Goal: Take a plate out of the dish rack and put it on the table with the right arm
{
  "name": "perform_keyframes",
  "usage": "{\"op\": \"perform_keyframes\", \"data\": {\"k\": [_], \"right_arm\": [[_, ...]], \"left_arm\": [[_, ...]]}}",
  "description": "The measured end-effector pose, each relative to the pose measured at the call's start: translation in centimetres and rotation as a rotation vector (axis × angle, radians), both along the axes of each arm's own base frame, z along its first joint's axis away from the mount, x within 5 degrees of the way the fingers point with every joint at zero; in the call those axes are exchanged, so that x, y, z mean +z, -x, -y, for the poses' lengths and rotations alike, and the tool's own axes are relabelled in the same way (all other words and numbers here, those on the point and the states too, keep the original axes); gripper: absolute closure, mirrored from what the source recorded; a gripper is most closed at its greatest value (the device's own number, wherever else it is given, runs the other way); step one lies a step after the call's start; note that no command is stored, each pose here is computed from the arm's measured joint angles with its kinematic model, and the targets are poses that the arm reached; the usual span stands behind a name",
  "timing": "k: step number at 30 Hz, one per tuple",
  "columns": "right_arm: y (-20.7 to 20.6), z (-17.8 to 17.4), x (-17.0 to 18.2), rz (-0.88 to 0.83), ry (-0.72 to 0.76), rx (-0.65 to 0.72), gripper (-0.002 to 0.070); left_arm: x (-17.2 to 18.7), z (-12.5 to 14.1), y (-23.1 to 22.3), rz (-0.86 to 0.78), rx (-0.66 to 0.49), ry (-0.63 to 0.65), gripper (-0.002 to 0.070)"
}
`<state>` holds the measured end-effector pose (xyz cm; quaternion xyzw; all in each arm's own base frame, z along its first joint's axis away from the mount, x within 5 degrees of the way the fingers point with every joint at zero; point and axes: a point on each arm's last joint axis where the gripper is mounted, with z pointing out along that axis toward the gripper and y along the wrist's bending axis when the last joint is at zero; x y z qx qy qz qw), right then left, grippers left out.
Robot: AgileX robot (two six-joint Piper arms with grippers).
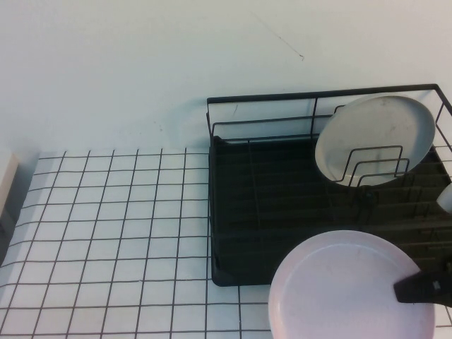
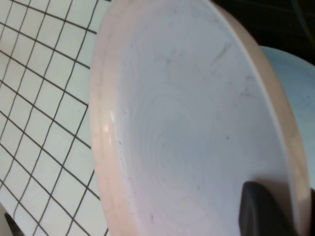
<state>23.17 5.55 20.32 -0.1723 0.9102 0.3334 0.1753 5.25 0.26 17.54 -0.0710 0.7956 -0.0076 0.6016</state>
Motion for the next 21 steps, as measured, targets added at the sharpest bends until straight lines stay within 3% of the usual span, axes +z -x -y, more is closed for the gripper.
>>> {"op": "perform_keyframes", "data": {"k": [6,11,15,21], "right_arm": [[-1.2,-0.1,-2.5,-0.027,-0.015,0.028,0.0568],[-1.3,0.1,-3.1,-0.033,0.028,0.071,0.0452],[-1.4,0.5,-2.8,-0.033,0.099,0.161,0.0386],[-2.0,1.1,-1.0,-0.115,0.161,0.238,0.0367]], "left_arm": [[0.0,0.0,0.0,0.0,0.0,0.0,0.0678],[0.0,0.0,0.0,0.0,0.0,0.0,0.0678],[0.0,0.0,0.0,0.0,0.0,0.0,0.0678],[0.0,0.0,0.0,0.0,0.0,0.0,0.0678]]}}
